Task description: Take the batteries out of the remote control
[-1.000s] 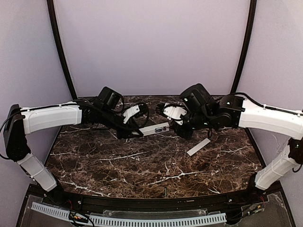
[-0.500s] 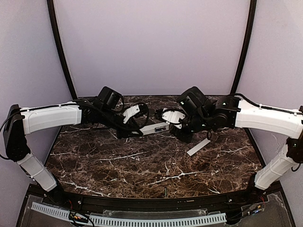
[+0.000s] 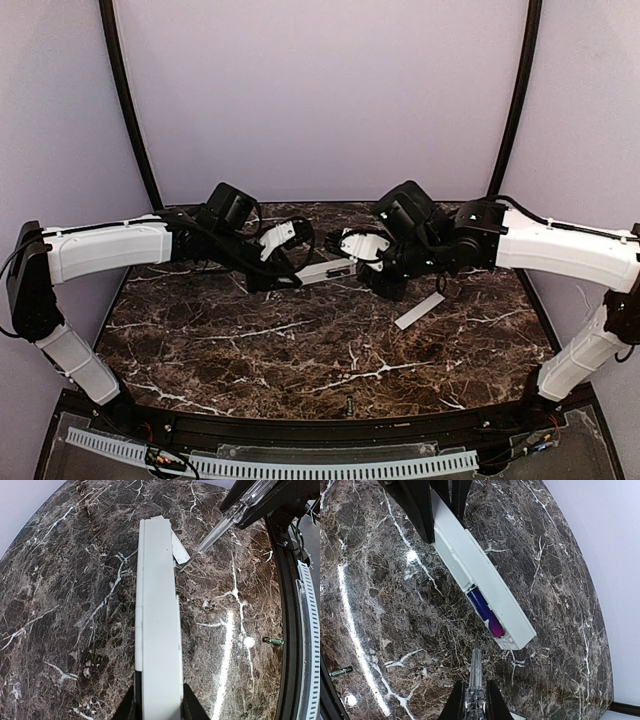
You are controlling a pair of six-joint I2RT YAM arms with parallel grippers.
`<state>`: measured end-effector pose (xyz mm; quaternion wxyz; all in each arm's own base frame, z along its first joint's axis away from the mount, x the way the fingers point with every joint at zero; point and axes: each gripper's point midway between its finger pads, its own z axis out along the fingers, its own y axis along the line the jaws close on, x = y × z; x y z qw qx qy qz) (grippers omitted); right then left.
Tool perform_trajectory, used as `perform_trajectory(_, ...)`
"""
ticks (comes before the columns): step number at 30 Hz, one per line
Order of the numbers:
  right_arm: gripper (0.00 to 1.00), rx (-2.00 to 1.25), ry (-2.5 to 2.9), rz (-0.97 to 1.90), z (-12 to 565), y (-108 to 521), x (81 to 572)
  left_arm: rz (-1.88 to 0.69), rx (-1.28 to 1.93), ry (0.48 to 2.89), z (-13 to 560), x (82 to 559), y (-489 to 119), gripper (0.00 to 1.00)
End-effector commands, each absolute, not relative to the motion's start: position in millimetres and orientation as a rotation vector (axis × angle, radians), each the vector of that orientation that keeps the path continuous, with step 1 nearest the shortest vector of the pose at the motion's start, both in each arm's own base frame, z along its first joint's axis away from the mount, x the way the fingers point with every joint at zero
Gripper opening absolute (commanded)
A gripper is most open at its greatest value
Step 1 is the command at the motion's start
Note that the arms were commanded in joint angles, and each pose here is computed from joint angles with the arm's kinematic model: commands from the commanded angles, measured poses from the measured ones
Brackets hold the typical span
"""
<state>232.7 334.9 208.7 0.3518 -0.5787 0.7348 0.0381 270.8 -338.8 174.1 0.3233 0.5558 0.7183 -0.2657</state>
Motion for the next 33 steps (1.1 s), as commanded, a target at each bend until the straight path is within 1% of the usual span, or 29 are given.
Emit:
perform_trajectory(1, 0.00, -1.495, 1.829, 0.130, 233, 338, 226, -0.721, 1.471, 1.840, 188, 266, -343, 0.00)
perform_trajectory(19, 0.00, -1.516, 1.783, 0.059, 241, 340, 233, -0.748, 1.485, 1.861, 183, 263, -344, 0.00)
perform_trajectory(33, 0.00, -1.561, 1.795, 0.003, 226, 341, 238, -0.782, 1.498, 1.845, 186, 257, -348, 0.00)
